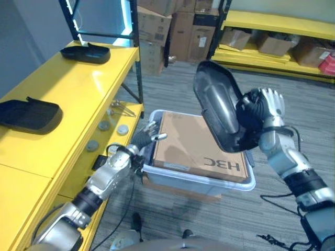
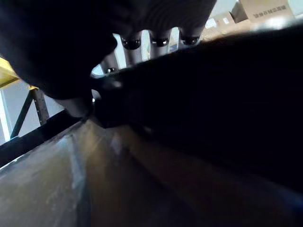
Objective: Move parts from the plastic box to the shelf.
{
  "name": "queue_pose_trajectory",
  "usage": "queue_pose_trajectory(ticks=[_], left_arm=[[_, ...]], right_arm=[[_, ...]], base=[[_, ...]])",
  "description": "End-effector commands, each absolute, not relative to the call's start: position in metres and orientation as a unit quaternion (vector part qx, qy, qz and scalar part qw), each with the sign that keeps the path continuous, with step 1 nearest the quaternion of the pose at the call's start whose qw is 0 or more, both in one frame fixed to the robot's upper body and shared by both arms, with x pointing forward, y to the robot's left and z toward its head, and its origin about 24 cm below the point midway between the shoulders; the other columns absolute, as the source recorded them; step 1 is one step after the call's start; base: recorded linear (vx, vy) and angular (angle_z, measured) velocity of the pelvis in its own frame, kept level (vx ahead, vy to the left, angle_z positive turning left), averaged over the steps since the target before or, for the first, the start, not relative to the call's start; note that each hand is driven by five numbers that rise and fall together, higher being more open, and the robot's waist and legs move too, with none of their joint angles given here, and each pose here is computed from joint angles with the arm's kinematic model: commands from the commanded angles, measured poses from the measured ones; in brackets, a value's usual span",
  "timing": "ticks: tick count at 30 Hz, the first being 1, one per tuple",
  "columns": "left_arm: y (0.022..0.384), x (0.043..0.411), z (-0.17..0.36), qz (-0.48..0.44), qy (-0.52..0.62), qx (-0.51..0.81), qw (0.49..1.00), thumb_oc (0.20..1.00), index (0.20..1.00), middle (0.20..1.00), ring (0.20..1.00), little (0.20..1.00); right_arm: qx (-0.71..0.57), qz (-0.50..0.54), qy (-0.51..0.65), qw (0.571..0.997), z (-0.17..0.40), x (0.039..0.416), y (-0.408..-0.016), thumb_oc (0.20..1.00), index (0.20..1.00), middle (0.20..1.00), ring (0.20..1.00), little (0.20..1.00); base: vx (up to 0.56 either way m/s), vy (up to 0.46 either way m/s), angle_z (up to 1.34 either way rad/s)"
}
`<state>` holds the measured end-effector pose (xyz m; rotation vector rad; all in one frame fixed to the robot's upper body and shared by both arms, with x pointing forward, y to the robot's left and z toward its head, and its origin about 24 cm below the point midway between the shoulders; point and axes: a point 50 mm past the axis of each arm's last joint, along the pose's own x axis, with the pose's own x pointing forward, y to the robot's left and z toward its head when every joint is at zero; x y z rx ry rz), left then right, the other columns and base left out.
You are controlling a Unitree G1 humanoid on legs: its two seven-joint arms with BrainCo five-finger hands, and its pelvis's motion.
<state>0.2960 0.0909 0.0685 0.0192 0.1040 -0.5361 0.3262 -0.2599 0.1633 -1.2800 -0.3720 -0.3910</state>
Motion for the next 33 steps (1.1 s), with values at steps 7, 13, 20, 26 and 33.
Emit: queue_pose_trajectory(ticks=[7, 13, 20, 26, 33], left_arm=[[0.055, 0.306, 0.092, -0.300, 0.038, -0.045, 0.952, 1.000, 1.000, 1.000, 1.000, 1.000], [0.047, 0.308, 0.097, -0.303, 0.041, -0.095, 0.947, 1.000, 1.000, 1.000, 1.000, 1.000], [0.041, 0.309, 0.095, -0.295, 0.052, -0.126, 0.946, 1.000, 1.000, 1.000, 1.000, 1.000], [0.040, 0.312, 0.101, -0.307, 0.031, -0.144, 0.940, 1.000, 1.000, 1.000, 1.000, 1.000], [0.046, 0.315, 0.112, -0.305, 0.001, -0.139, 0.942, 1.000, 1.000, 1.000, 1.000, 1.000]], right_arm=[[-0.593, -0.160, -0.312, 0.725, 0.219, 0.342, -0.219, 0.200, 0.200, 0.200, 0.200, 0.200], [-0.573, -0.136, -0.349, 0.729, 0.221, 0.344, -0.195, 0.200, 0.200, 0.200, 0.200, 0.200], [-0.548, -0.091, -0.401, 0.728, 0.224, 0.341, -0.161, 0.200, 0.200, 0.200, 0.200, 0.200], [-0.555, -0.045, -0.436, 0.707, 0.226, 0.332, -0.137, 0.200, 0.200, 0.200, 0.200, 0.200], [-0.539, -0.025, -0.445, 0.715, 0.223, 0.328, -0.131, 0.200, 0.200, 0.200, 0.200, 0.200]], base=[[-0.01, 0.013, -0.07], [0.00, 0.000, 0.00], [0.00, 0.000, 0.00], [0.01, 0.013, 0.00], [0.00, 0.005, 0.00]])
